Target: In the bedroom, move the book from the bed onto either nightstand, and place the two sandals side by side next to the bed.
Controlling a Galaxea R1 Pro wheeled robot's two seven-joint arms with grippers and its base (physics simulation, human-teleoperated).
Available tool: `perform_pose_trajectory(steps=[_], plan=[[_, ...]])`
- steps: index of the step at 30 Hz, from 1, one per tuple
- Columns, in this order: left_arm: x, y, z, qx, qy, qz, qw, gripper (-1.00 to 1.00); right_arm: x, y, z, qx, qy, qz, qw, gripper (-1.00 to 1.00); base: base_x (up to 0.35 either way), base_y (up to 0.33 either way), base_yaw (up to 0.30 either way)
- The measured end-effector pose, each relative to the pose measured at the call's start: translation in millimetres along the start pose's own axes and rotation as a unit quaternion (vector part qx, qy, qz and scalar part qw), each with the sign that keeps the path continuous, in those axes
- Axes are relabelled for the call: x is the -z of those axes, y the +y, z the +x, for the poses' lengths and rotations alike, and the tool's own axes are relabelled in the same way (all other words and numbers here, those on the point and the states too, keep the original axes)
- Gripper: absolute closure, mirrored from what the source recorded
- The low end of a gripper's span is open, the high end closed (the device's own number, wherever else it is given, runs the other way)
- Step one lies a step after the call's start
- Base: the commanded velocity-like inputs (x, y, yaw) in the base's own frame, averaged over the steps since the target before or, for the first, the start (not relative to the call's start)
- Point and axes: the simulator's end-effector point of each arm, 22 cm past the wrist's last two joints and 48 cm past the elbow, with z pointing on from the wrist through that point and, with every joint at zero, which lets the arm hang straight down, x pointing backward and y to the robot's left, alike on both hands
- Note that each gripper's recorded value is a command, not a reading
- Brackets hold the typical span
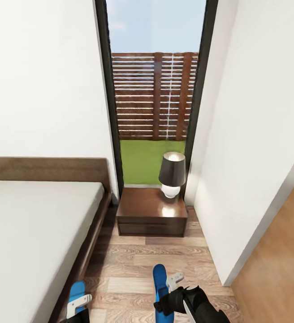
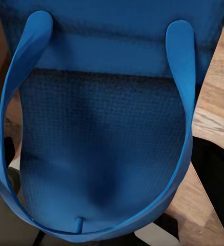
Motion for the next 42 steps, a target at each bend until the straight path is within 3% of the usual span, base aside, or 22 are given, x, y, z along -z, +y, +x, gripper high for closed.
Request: perform_pose_trajectory(steps=[42], plan=[[0.0, -0.3, 0.1, 0.000, 0.000, 0.000, 1.0000, 1.00, 0.0, 0.3, 0.2, 0.000, 0.001, -0.001, 1.0000, 1.00, 0.305, 0.013, 0.000]])
